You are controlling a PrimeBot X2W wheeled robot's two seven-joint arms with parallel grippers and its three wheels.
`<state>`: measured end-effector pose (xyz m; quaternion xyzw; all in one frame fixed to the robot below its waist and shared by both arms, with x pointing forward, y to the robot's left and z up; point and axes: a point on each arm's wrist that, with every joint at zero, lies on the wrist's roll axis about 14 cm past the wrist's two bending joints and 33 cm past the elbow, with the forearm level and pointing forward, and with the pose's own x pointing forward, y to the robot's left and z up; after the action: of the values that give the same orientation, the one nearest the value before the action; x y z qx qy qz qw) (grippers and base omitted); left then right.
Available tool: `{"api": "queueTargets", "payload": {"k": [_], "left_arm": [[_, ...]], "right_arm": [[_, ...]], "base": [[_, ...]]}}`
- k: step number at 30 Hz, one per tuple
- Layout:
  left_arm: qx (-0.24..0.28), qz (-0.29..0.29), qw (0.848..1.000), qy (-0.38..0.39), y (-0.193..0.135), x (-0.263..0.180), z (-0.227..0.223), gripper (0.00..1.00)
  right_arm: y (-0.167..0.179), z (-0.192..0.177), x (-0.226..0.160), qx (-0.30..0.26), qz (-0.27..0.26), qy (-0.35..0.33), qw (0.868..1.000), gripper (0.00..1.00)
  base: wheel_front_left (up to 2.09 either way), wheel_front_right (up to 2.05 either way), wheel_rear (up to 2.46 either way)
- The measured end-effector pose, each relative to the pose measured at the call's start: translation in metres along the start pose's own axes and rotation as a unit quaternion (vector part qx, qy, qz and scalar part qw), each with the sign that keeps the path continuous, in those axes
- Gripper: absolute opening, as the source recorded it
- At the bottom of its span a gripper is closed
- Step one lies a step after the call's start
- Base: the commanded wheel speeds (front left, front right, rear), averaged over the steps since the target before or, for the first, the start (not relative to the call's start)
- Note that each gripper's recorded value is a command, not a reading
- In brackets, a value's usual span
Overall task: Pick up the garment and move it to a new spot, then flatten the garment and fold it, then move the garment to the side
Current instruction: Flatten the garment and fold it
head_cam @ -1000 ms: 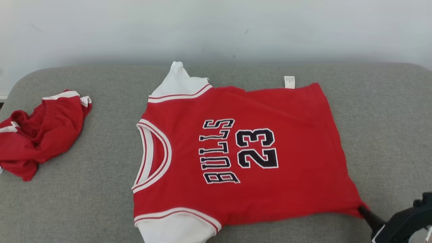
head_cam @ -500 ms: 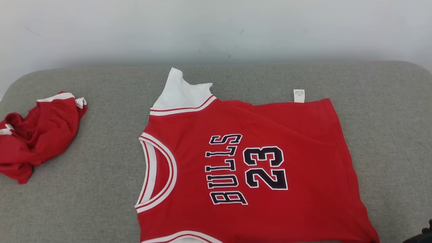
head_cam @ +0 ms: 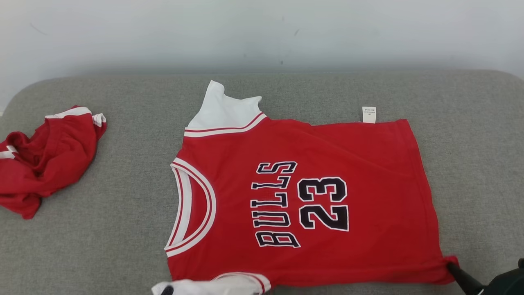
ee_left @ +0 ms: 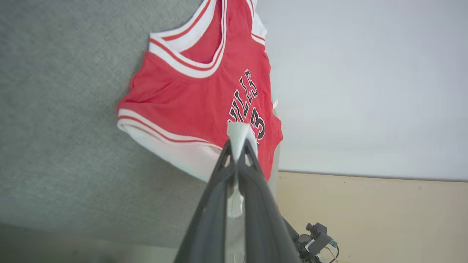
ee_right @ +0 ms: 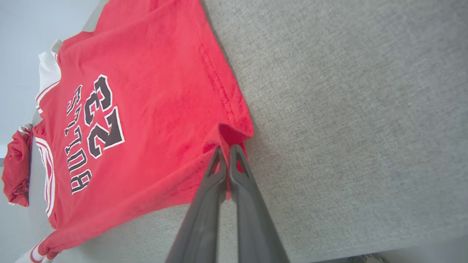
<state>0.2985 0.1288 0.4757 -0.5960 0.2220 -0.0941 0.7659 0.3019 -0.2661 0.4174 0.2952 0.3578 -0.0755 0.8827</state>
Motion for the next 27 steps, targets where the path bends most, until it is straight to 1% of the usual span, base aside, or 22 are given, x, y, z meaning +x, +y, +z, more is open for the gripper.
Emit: {"api": "queueTargets", "payload": {"k": [6, 11, 14, 16, 19, 20, 24, 27], "left_arm": [[0.045, -0.052, 0.997, -0.033, -0.026, 0.029, 0.018, 0.0], [0.071, -0.078, 0.993, -0.061, -0.041, 0.052, 0.028, 0.0], [0.109, -0.1, 0.986, -0.083, -0.053, 0.066, 0.039, 0.0], [0.142, -0.102, 0.98, -0.091, -0.055, 0.075, 0.044, 0.0], [0.183, -0.105, 0.975, -0.074, -0.055, 0.088, 0.037, 0.0], [0.206, -0.103, 0.971, -0.057, -0.054, 0.098, 0.03, 0.0], [0.234, -0.104, 0.966, -0.048, -0.054, 0.115, 0.029, 0.0], [0.242, -0.104, 0.964, -0.043, -0.055, 0.125, 0.027, 0.0]], "right_arm": [[0.024, 0.025, 0.008, -0.005, 0.033, -0.047, 0.998, 0.0], [0.042, 0.046, 0.012, -0.01, 0.056, -0.086, 0.995, 0.0], [0.049, 0.061, 0.014, -0.014, 0.06, -0.113, 0.992, 0.0], [0.052, 0.066, 0.018, -0.03, 0.054, -0.12, 0.991, 0.0], [0.056, 0.069, 0.025, -0.043, 0.049, -0.122, 0.99, 0.0], [0.058, 0.072, 0.028, -0.05, 0.045, -0.125, 0.99, 0.0], [0.06, 0.08, 0.034, -0.075, 0.03, -0.136, 0.987, 0.0], [0.062, 0.081, 0.04, -0.078, 0.029, -0.134, 0.988, 0.0]], "base": [[0.0, 0.0, 0.0], [0.0, 0.0, 0.0], [0.0, 0.0, 0.0], [0.0, 0.0, 0.0], [0.0, 0.0, 0.0], [0.0, 0.0, 0.0], [0.0, 0.0, 0.0], [0.0, 0.0, 0.0]]}}
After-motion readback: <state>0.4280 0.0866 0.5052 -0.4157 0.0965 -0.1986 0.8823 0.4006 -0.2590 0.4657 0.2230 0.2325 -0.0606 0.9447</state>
